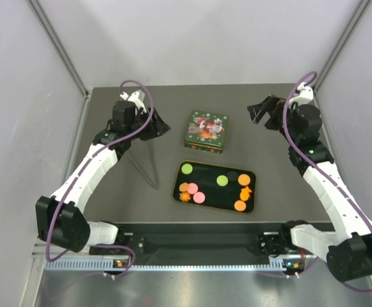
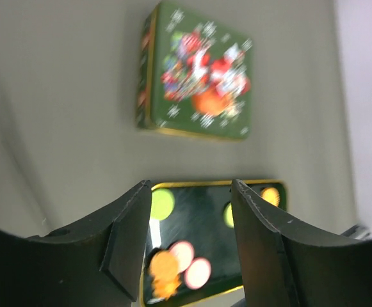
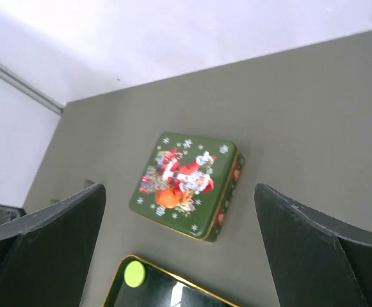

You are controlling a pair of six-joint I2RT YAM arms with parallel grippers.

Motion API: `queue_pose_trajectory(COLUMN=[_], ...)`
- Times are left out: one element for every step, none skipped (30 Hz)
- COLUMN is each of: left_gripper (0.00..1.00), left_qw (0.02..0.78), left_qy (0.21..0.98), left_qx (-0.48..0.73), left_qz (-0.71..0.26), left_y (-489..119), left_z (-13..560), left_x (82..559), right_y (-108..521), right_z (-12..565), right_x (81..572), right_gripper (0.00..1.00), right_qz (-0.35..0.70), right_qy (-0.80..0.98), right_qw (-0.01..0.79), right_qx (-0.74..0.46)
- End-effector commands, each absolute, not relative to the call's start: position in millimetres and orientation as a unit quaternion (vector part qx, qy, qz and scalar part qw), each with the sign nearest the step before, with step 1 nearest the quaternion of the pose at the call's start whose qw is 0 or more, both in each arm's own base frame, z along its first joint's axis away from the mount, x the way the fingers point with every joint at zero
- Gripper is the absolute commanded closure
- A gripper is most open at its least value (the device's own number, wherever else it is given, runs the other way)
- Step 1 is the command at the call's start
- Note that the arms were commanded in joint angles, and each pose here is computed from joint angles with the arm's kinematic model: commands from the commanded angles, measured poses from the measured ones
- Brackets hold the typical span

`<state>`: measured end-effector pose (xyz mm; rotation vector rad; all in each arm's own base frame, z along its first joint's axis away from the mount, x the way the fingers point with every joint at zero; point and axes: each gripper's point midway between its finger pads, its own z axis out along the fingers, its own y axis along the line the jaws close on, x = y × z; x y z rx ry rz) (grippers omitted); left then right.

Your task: Pack the cookies

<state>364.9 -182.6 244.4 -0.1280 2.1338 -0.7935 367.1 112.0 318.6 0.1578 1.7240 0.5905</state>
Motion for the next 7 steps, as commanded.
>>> queue_pose_trajectory(left_gripper=[0.42, 0.42, 0.42, 0.42, 0.42, 0.42, 0.43], left_qw=[0.429, 0.428, 0.428, 0.428, 0.428, 0.427, 0.426], left_qy=[0.858, 0.859, 0.858, 0.857, 0.858, 0.858, 0.858], left_qx=[-0.036, -0.034, -0.028, -0.027, -0.026, -0.022, -0.021], left_qz=[-0.28, -0.28, -0.283, -0.284, -0.284, -0.285, -0.286], left_y=[-167.9, -167.8, -169.0, -169.1, -169.2, -169.9, -170.4], left_z=[238.2, 238.5, 239.7, 240.2, 239.9, 239.6, 239.4], left_x=[353.9, 352.6, 351.3, 350.6, 350.2, 349.7, 349.0], right_y=[97.6, 96.9, 95.9, 95.5, 95.3, 95.3, 94.5], right_z=[304.4, 300.9, 299.2, 297.0, 297.1, 297.8, 296.9], right_x=[368.3, 368.1, 368.7, 368.9, 369.5, 370.6, 372.6], right_gripper=[0.0, 0.0, 0.0, 0.0, 0.0, 0.0, 0.0], right_qz=[0.22, 0.215, 0.213, 0.21, 0.209, 0.208, 0.206], right_qy=[0.756, 0.759, 0.759, 0.761, 0.761, 0.76, 0.76], right_qw=[0.612, 0.61, 0.61, 0.609, 0.609, 0.611, 0.611], right_qx=[0.081, 0.078, 0.08, 0.079, 0.079, 0.079, 0.081])
